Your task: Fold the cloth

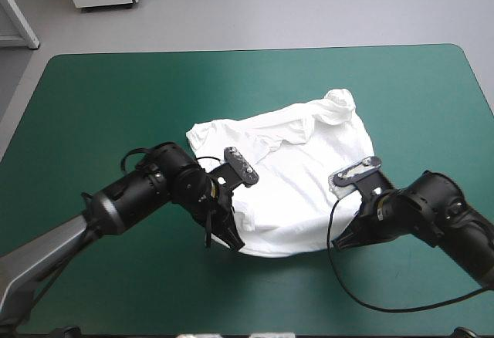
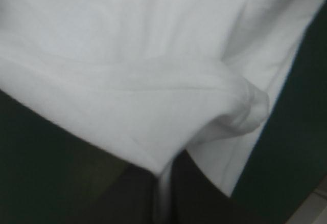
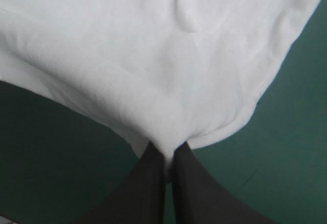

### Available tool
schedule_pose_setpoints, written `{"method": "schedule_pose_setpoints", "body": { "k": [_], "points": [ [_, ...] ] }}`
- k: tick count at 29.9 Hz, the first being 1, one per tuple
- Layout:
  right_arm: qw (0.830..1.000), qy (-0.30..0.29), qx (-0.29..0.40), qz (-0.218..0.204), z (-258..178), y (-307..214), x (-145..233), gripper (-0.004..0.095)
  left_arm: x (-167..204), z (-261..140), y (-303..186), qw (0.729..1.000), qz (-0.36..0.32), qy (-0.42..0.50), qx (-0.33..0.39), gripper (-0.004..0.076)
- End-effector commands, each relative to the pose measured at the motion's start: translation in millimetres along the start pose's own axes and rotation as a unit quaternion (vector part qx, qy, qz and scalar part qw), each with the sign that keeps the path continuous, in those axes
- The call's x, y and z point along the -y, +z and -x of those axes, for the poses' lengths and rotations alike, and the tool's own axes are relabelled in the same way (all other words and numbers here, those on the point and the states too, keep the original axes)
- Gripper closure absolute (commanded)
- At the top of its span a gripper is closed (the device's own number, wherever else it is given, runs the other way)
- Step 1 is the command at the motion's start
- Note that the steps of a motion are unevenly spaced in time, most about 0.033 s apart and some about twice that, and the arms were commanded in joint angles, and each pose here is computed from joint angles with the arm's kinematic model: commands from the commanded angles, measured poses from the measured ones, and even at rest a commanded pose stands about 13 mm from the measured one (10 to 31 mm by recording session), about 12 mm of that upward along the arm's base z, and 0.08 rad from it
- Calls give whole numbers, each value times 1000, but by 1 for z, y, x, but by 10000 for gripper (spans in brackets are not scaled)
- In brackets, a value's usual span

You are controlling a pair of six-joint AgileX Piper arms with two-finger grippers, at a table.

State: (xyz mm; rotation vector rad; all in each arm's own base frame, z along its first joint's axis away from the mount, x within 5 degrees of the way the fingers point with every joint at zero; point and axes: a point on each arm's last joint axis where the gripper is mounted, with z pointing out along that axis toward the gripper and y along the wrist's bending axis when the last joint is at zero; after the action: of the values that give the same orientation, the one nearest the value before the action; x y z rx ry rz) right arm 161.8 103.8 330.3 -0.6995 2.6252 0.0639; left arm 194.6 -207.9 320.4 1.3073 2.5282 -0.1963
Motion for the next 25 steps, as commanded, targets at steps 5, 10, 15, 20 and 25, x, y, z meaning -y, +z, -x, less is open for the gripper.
{"method": "schedule_pose_setpoints", "body": {
  "k": [5, 10, 15, 20, 25],
  "points": [
    [986, 17, 164, -30, 23, -108, 17, 921, 0, -2, -120, 988, 51, -10, 143, 734],
    [958, 32, 281, -52, 32, -176, 28, 921, -1, -1, -197, 959, 83, -10, 271, 734],
    [920, 50, 384, -63, 26, -235, 38, 921, -2, -14, -266, 916, 129, -7, 380, 734],
    [874, 59, 477, -68, 19, -278, 45, 921, -3, -32, -315, 873, 166, -16, 459, 734],
    [822, 59, 563, -63, 15, -309, 47, 921, -3, -48, -354, 816, 198, -22, 543, 734]
  ]
}}
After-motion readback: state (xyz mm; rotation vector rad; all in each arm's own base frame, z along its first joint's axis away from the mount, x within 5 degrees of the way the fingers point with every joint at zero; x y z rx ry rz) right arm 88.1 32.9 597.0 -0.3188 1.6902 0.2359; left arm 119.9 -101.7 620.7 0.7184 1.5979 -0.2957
